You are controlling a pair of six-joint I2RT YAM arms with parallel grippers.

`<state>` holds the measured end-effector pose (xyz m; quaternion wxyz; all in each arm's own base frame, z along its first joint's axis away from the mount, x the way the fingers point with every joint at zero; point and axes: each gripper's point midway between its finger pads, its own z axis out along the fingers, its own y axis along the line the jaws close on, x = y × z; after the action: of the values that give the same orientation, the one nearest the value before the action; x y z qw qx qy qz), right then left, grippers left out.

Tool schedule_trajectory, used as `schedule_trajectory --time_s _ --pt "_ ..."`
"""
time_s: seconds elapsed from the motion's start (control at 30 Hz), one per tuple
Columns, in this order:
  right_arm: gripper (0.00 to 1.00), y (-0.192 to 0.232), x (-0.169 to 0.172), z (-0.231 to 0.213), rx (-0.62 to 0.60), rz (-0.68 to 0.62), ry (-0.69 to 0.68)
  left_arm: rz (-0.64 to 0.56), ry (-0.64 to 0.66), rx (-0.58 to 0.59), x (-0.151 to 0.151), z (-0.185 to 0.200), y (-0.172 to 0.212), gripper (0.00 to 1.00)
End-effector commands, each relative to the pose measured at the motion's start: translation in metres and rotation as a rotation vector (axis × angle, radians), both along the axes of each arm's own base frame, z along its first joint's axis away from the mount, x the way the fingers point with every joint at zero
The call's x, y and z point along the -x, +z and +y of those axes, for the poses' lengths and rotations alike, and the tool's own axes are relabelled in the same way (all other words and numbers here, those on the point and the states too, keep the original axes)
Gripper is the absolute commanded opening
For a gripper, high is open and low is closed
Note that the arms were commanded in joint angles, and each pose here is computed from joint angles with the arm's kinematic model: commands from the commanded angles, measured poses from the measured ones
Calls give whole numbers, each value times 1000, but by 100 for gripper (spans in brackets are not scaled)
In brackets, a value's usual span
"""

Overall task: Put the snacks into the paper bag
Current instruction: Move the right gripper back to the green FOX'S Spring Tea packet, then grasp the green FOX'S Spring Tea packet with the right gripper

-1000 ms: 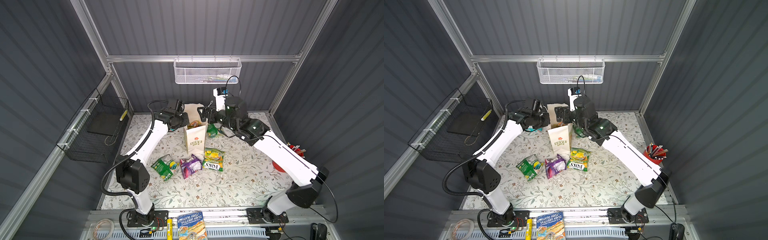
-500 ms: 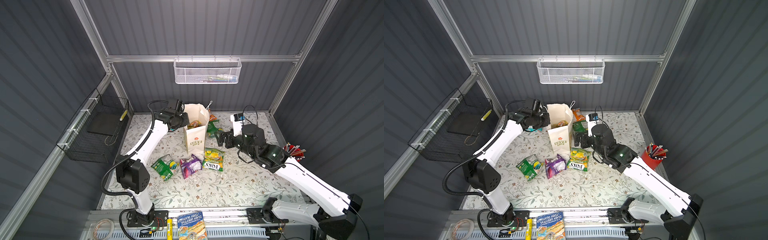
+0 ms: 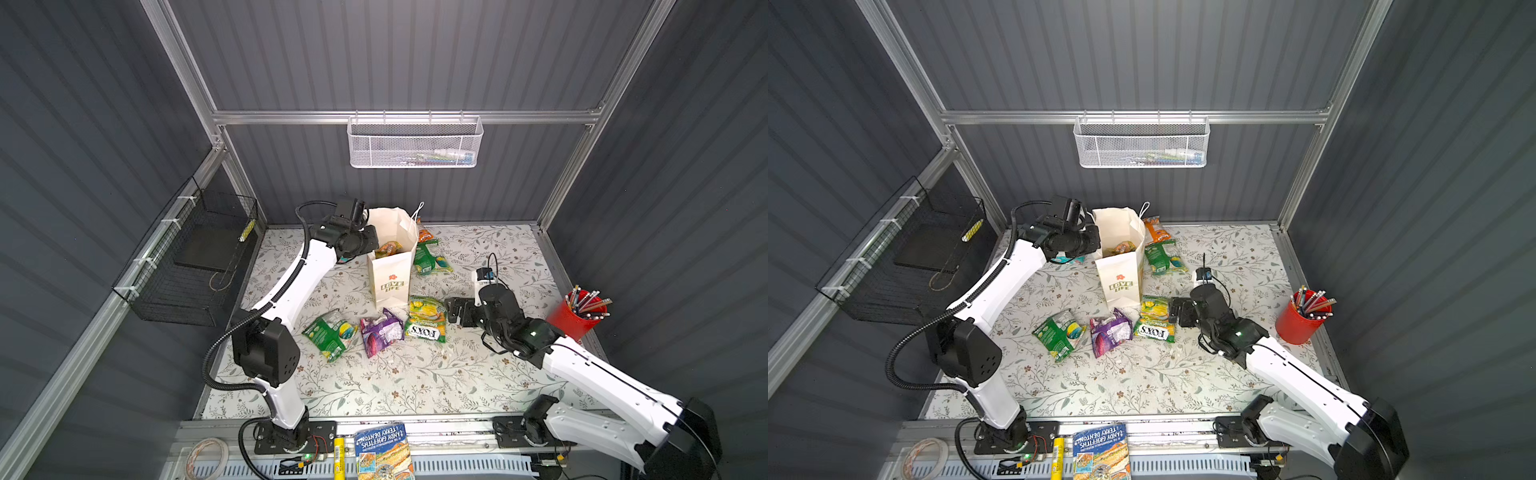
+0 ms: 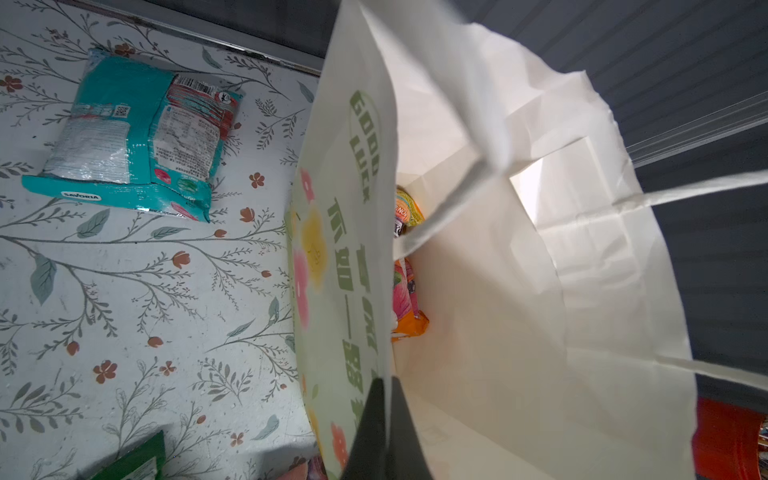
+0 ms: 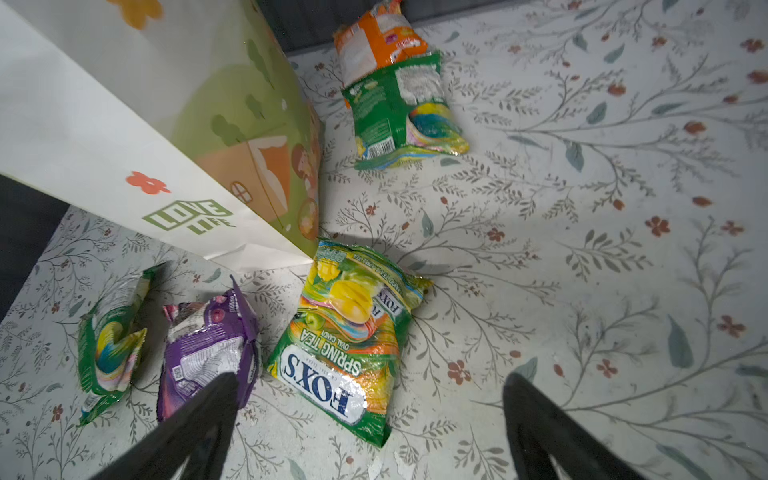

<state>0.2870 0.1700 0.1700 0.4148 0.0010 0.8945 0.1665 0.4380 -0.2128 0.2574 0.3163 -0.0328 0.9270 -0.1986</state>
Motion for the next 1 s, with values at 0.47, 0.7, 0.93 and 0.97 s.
schedule_trajectory --time_s 0.47,0.7,0.93,0.97 --pt "88 -99 -32 25 -127 247 -95 39 -30 -12 0 -4 -15 0" --pt "74 -117 -44 26 -157 296 -104 37 -31 -10 0 -4 -14 0" --pt "59 -125 -56 32 -171 326 -98 38 -32 -10 0 -4 -15 0" --pt "56 -126 -58 33 -172 328 -96 35 -32 -9 0 -5 -13 0"
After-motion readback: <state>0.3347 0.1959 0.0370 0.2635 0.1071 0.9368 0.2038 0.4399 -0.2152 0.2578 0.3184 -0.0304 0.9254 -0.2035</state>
